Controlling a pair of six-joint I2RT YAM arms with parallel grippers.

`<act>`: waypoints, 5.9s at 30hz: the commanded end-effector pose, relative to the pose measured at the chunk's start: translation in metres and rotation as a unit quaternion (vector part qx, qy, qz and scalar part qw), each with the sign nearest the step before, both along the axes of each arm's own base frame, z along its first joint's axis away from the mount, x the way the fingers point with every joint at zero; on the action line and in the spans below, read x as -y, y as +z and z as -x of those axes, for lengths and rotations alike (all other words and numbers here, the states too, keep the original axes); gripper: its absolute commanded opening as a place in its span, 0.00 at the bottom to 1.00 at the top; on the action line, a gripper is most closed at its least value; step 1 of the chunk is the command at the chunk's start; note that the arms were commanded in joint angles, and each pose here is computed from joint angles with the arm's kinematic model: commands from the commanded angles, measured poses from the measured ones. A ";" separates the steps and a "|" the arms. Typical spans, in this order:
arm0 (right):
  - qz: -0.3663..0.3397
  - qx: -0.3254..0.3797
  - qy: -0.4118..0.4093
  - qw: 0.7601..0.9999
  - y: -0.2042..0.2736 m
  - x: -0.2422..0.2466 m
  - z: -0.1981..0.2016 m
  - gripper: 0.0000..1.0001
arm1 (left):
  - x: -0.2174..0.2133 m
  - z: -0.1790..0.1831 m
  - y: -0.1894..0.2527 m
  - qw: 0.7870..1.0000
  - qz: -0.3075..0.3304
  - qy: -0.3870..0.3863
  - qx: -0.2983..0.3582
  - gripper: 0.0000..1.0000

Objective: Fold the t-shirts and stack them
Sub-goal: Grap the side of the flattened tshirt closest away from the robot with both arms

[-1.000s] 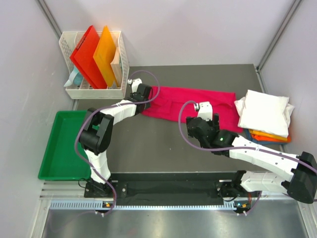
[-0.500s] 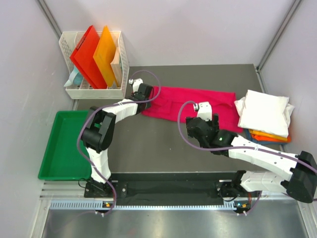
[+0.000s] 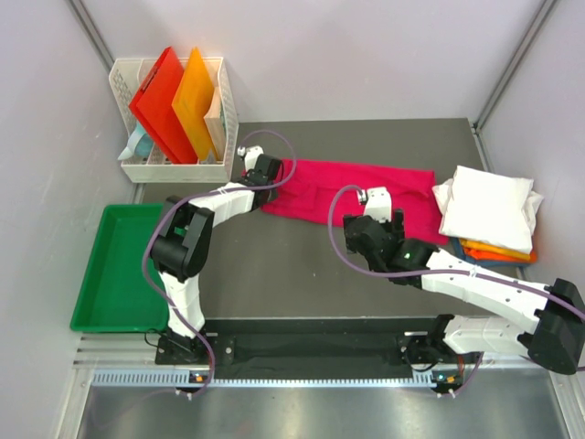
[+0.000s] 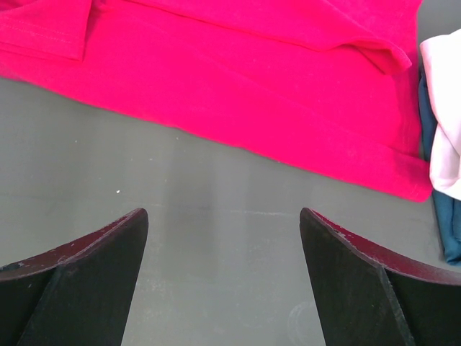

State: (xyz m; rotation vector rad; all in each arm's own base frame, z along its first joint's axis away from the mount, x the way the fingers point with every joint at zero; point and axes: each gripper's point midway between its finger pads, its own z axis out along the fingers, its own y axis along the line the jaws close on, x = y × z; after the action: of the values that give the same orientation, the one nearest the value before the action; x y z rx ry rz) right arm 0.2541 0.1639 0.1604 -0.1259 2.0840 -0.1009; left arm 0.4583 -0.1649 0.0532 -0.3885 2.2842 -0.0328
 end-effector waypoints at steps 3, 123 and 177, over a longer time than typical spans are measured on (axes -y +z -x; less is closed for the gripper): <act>-0.015 0.016 -0.007 1.000 0.008 0.001 -0.006 0.86 | -0.001 -0.006 0.003 1.000 0.005 0.011 0.005 0.00; -0.119 -0.212 -0.418 0.875 -0.122 0.183 0.034 0.00 | -0.093 0.202 0.121 0.998 -0.017 0.050 0.046 0.00; -0.199 -0.104 -0.360 0.905 -0.040 0.156 0.077 0.00 | -0.045 0.285 0.135 1.000 0.007 0.008 0.025 0.00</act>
State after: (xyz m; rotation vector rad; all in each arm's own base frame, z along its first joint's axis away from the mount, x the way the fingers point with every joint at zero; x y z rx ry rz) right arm 0.1751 0.0157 0.1036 0.9430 2.2646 -0.0745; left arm 0.1484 -0.1199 0.1561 -0.4252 2.3844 -0.0402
